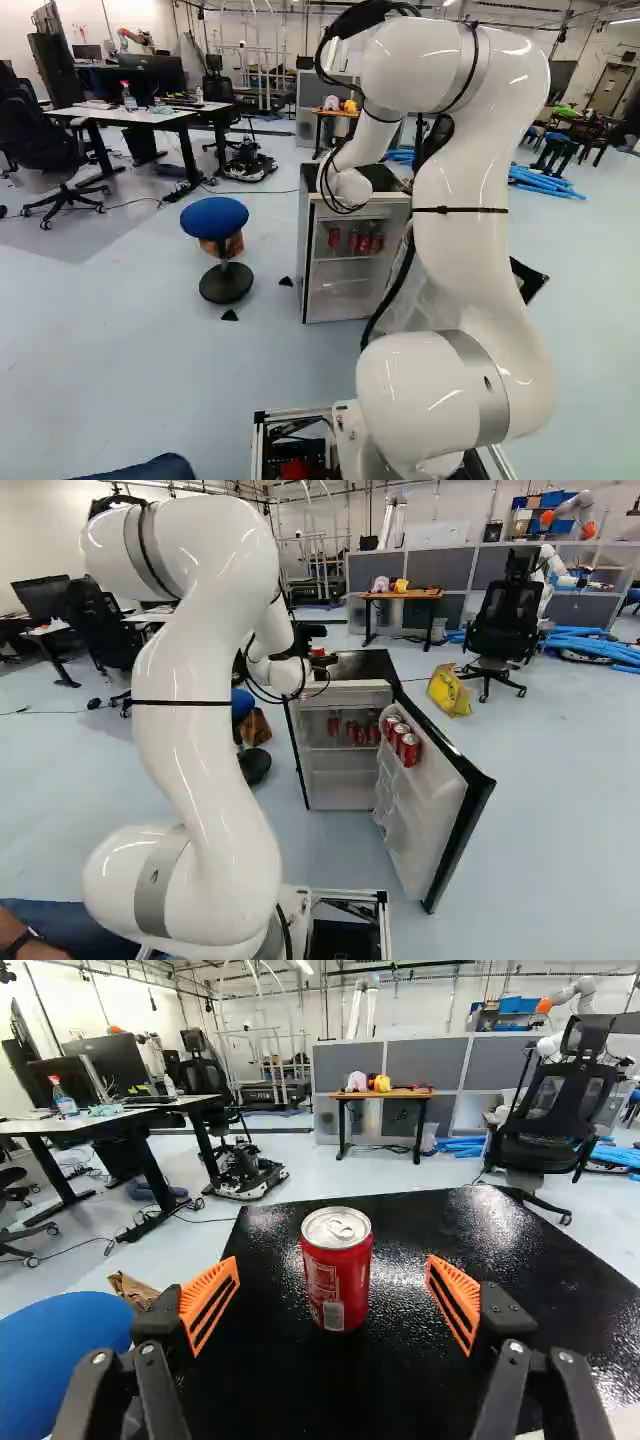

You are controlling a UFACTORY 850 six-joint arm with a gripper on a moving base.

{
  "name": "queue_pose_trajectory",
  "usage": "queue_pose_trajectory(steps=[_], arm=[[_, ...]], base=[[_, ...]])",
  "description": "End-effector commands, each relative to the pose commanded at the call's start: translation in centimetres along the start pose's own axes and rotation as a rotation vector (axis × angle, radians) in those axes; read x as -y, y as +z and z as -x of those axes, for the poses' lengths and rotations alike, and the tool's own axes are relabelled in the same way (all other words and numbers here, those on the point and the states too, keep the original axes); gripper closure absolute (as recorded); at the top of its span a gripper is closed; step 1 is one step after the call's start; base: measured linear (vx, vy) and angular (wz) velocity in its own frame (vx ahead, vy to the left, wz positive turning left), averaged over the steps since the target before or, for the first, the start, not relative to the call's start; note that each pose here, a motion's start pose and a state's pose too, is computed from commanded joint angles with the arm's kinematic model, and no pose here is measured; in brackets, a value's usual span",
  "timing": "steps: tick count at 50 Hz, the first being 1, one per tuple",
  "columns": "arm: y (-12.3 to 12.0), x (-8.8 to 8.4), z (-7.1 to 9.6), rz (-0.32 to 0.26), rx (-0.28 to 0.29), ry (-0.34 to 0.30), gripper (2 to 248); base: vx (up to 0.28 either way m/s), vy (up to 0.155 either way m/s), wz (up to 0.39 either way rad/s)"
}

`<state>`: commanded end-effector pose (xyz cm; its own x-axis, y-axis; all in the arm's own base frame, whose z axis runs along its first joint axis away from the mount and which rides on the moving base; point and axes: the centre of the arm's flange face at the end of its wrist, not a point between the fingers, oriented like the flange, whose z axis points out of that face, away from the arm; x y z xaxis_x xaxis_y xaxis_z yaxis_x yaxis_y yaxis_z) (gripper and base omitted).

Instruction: Grab a drink from the fridge

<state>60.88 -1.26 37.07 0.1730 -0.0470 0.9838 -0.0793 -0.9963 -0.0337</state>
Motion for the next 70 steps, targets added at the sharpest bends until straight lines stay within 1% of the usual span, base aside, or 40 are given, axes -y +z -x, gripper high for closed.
queue_pose_trajectory(steps=[10, 23, 34, 47, 55, 70], arm=[[-2.1, 0.2, 0.1, -0.005, 0.014, -0.002, 3], [-4.7, 0.0, 0.2, -0.004, 0.030, -0.003, 3], [-6.9, -0.6, 0.3, 0.005, 0.042, -0.002, 3], [-9.6, -1.7, -0.5, 0.023, 0.049, 0.002, 3], [-11.2, -2.4, -0.9, 0.036, 0.073, 0.006, 3], [-14.2, -3.9, -1.3, 0.065, 0.141, 0.017, 3]], base=[[0.000, 0.000, 0.000], [0.000, 0.000, 0.000], [0.000, 0.000, 0.000], [0.000, 0.000, 0.000], [0.000, 0.000, 0.000], [0.000, 0.000, 0.000]])
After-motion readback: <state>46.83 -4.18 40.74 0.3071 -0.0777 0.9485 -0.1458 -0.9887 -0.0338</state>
